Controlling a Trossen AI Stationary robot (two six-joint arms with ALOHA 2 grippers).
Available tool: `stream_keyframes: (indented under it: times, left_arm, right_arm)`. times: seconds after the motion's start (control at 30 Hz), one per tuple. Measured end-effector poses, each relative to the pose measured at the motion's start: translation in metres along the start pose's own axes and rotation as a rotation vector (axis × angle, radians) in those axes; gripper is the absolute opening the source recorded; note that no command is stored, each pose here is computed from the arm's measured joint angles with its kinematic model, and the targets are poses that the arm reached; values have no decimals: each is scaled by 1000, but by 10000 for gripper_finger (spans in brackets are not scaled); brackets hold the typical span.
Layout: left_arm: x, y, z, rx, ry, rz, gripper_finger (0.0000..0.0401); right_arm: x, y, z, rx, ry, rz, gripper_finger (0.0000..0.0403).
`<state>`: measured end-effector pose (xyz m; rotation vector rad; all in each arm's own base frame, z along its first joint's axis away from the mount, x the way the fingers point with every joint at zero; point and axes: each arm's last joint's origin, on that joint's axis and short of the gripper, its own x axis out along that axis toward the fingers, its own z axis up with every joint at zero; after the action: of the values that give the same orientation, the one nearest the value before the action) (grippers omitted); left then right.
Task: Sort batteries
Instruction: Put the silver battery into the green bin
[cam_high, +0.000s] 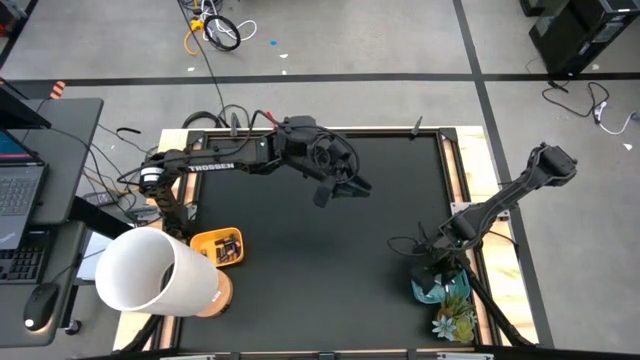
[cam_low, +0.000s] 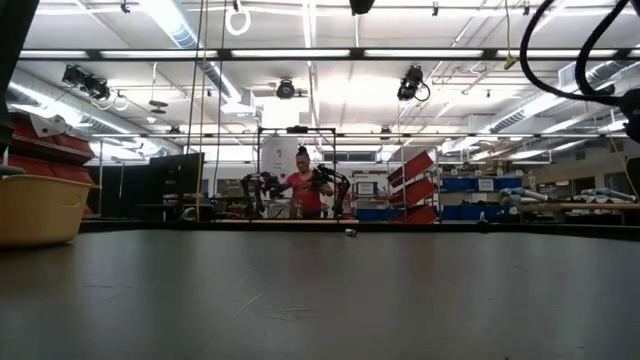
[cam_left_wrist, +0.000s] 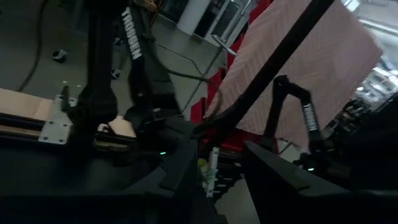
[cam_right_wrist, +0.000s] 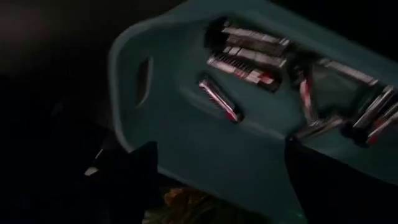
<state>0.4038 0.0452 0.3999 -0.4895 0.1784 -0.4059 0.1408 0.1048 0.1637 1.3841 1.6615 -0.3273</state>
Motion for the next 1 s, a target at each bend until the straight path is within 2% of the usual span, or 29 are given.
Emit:
stream_keyframes:
  times: [0.13, 0.23, 0.4, 0.57, 0.77, 1.0]
  left_arm:
    - [-3, 4, 0, 15, 7, 31, 140]
    - [-11, 1, 5, 66, -9, 77, 139]
    - [-32, -9, 14, 177, -14, 165, 131]
    - [-45, -8, 12, 203, 65, 222, 129]
    - [-52, -16, 7, 246, 141, 236, 129]
    - [-69, -31, 6, 315, 200, 253, 128]
  right_arm:
    - [-8, 9, -7, 13, 5, 1, 334]
    - [-19, 17, -15, 26, -26, -11, 323]
    - [-45, 29, -26, 59, -167, -35, 303]
    - [-74, 44, -23, 68, -335, 27, 288]
    - [-106, 60, 7, 41, -553, 160, 280]
    - [-135, 77, 69, -17, -731, 301, 279]
